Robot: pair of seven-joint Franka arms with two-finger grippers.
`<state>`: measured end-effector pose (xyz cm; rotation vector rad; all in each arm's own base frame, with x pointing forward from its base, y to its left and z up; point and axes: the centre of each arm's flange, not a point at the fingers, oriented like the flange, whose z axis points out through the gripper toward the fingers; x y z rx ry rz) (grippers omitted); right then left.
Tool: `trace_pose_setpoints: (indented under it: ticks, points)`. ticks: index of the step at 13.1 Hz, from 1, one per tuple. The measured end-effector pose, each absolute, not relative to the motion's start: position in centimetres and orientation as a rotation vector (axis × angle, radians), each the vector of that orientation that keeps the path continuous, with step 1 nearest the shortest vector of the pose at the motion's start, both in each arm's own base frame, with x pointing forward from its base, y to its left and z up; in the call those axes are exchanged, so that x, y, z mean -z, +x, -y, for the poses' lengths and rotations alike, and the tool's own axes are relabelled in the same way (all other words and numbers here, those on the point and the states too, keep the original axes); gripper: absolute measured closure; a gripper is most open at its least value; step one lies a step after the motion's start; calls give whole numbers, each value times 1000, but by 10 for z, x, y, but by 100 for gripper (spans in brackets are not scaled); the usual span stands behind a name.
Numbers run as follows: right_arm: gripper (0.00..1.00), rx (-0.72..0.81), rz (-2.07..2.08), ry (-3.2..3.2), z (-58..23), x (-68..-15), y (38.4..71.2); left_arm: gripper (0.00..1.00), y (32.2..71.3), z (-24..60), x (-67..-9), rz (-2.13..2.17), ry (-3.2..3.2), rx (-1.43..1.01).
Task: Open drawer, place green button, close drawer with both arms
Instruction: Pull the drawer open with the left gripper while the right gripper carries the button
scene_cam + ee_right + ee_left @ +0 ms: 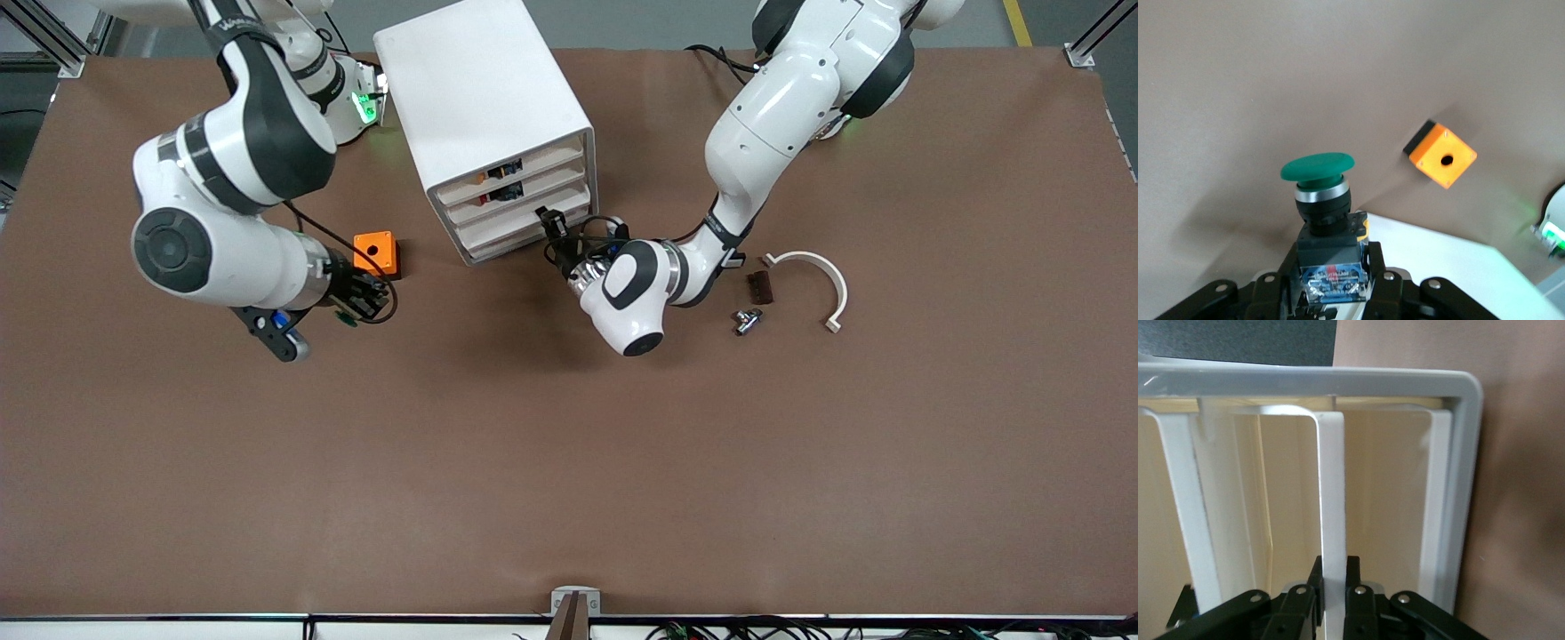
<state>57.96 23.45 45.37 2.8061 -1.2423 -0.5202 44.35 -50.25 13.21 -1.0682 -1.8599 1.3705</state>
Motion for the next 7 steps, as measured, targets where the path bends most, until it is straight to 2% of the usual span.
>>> trace_pose_setpoints:
  ticks: [4,7]
  points:
    - [58,457,1492,2692,-300,-431,554,85,504,464,-145,1959,-1124,-1440]
    - [58,397,1614,2646,-358,-400,520,85,540,427,-148,2006,-1163,-1516]
